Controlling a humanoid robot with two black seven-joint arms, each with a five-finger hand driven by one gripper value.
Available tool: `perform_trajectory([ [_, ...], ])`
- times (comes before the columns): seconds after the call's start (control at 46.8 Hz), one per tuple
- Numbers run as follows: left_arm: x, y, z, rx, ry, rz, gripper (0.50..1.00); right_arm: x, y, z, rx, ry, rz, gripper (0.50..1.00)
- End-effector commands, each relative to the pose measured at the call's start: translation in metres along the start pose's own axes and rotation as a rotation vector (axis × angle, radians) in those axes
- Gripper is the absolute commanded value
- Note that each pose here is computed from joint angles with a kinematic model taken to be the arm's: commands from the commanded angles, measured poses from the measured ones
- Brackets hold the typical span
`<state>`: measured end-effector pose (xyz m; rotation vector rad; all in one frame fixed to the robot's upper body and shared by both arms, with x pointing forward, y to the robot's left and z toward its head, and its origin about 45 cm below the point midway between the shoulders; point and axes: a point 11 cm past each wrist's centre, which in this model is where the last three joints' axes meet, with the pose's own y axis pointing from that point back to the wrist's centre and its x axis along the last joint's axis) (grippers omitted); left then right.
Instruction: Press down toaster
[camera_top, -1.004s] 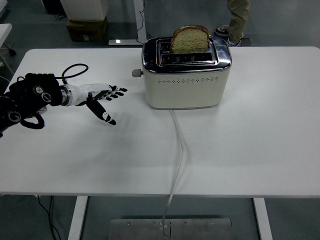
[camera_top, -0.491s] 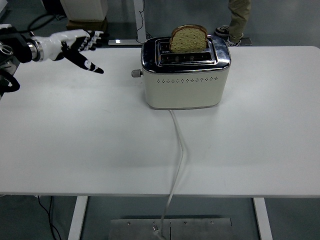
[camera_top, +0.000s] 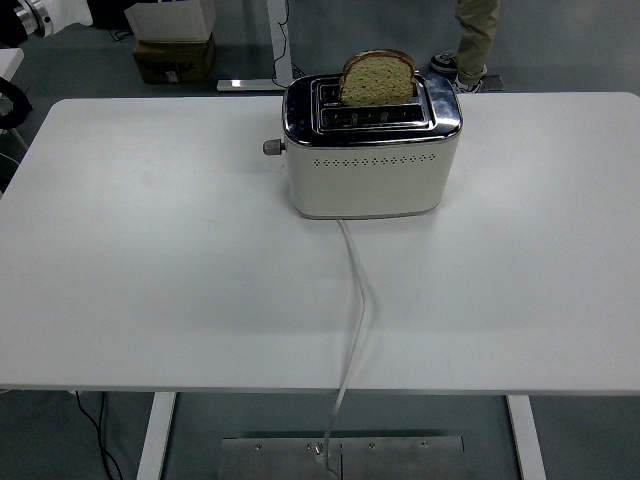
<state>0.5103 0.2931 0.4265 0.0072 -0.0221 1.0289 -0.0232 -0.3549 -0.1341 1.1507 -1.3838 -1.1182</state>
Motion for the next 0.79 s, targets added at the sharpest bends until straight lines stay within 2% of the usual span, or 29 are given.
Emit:
perform_trajectory([
  [0.0, 0.007, 0.004, -0.007, -0.026, 0.085, 0.025, 1.000, 0.000, 0.000, 0.000, 0.000, 0.000, -0.001, 1.000],
  [0.192, 0.036, 0.024, -0.032, -0.094, 0.234, 0.130, 1.000, 0.000, 0.000, -0.001, 0.002, 0.001, 0.001, 1.000],
  [0.342, 0.055, 0.044, -0.067, -0.119, 0.340, 0.213, 1.000, 0.000, 0.000, -0.002, 0.005, -0.001, -0.001, 0.998],
  [0.449, 0.060, 0.057, -0.094, -0.097, 0.398, 0.257, 1.000, 0.000, 0.000, -0.003, 0.005, 0.000, 0.001, 0.998],
  [0.556, 0.054, 0.059, -0.119, -0.059, 0.424, 0.271, 1.000, 0.000, 0.000, -0.003, 0.005, 0.000, -0.001, 1.000],
  [0.769, 0.054, 0.063, -0.128, -0.042, 0.426, 0.277, 1.000, 0.000, 0.000, -0.003, 0.008, 0.000, -0.001, 1.000],
])
